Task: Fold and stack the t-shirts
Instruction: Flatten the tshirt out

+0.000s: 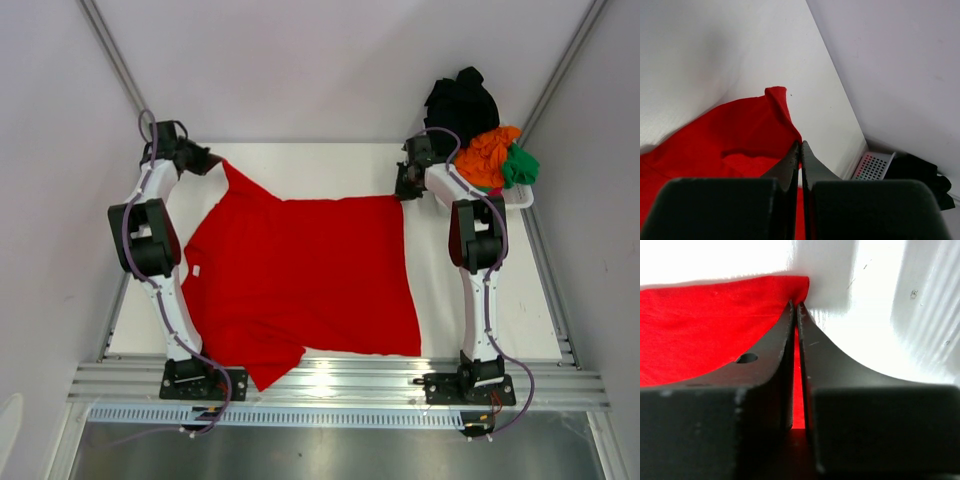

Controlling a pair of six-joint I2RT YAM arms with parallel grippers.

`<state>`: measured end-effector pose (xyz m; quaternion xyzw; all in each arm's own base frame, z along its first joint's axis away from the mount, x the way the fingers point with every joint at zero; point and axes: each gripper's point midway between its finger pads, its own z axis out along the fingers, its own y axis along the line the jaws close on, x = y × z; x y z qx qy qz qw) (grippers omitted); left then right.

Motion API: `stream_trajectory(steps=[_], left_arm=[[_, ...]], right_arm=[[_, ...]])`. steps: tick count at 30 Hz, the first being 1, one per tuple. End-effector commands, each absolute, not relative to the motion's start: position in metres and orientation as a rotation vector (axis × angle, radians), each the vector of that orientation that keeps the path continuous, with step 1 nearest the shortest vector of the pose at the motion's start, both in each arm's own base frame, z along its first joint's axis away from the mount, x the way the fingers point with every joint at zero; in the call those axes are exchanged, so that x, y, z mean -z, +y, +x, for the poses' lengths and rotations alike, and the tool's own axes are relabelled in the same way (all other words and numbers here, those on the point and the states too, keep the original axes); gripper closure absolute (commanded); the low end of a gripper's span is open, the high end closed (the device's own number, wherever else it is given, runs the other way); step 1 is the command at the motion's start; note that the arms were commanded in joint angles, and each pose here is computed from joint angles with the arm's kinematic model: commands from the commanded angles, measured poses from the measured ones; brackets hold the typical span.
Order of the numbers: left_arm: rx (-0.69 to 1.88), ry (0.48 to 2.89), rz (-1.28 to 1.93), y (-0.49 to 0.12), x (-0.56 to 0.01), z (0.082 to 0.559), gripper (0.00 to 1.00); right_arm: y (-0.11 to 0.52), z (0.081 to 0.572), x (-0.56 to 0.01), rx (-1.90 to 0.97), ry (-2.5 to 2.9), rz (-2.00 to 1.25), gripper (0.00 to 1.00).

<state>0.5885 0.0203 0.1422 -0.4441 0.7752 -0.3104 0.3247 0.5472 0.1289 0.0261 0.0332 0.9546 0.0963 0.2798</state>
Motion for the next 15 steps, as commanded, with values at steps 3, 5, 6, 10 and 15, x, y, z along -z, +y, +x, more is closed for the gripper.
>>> stream_trajectory(steps=[3, 5, 6, 10, 15], left_arm=[[0.872, 1.976, -1.097, 0.014, -0.176, 0.591, 0.99], [0.892, 1.962, -1.081, 0.012, -0.184, 0.594, 0.99], [0.894, 1.959, -1.081, 0.012, -0.186, 0.595, 0.99], [0.927, 1.933, -1.039, 0.011, -0.199, 0.605, 0.99], [0.981, 1.872, -0.982, 0.011, -0.22, 0.632, 0.99]], right_arm=[[0.123, 0.558, -0.034, -0.227, 2.518, 0.077, 1.0], [0.124, 0.569, -0.046, -0.247, 2.469, 0.057, 1.0], [0.126, 0.572, -0.049, -0.267, 2.456, 0.048, 1.0], [0.127, 0.591, -0.067, -0.318, 2.366, 0.041, 1.0], [0.132, 0.611, -0.075, -0.385, 2.281, 0.062, 1.0]])
